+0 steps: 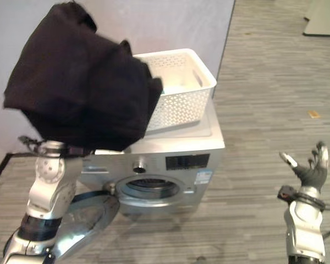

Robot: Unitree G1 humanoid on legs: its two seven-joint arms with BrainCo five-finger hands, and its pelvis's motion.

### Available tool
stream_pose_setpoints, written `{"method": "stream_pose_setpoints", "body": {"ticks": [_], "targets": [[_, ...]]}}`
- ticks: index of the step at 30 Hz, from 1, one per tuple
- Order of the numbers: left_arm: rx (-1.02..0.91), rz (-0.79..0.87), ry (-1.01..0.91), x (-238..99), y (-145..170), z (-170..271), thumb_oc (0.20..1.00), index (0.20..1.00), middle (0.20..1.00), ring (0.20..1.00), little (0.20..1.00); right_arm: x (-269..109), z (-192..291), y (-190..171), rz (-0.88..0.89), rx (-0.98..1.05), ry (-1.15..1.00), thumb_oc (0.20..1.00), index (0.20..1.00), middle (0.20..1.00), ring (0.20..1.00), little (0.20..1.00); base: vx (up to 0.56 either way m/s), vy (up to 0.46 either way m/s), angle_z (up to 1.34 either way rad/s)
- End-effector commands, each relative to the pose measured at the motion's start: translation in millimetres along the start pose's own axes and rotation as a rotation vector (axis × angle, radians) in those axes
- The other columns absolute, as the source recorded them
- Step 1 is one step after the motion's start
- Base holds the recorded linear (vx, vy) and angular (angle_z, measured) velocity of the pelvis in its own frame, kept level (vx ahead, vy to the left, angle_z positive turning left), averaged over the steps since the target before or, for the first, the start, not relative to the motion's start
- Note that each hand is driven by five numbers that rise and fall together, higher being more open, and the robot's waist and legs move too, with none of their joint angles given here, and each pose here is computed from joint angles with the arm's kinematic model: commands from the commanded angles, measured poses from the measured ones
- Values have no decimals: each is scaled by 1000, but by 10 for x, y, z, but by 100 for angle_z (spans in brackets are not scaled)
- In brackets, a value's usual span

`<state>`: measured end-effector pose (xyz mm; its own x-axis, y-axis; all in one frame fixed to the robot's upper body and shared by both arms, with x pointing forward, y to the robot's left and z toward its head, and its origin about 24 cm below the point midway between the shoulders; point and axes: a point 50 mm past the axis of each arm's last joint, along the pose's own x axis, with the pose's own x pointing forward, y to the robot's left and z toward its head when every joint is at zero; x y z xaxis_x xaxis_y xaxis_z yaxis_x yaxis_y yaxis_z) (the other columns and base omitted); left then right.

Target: Grab the laundry basket,head to the washer,open it,put in the laundry and shut it.

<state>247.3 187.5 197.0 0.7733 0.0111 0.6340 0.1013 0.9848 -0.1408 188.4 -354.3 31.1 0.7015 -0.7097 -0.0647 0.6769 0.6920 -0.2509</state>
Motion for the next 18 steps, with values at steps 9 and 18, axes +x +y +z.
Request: {"method": "stream_pose_setpoints", "body": {"ticks": [9, 18], "targets": [[-3, 12, 17, -376, 224, 134, 200, 200, 200, 200, 200, -260, -979, -67, -65, 53, 439, 1000, 1000, 1000, 1000, 1000, 1, -32, 18], [40, 214, 599, -1301, 631, -686, 200, 200, 200, 200, 200, -1101, -1823, 130, -15, 82, 920, 1000, 1000, 1000, 1000, 1000, -15, -25, 18]]}}
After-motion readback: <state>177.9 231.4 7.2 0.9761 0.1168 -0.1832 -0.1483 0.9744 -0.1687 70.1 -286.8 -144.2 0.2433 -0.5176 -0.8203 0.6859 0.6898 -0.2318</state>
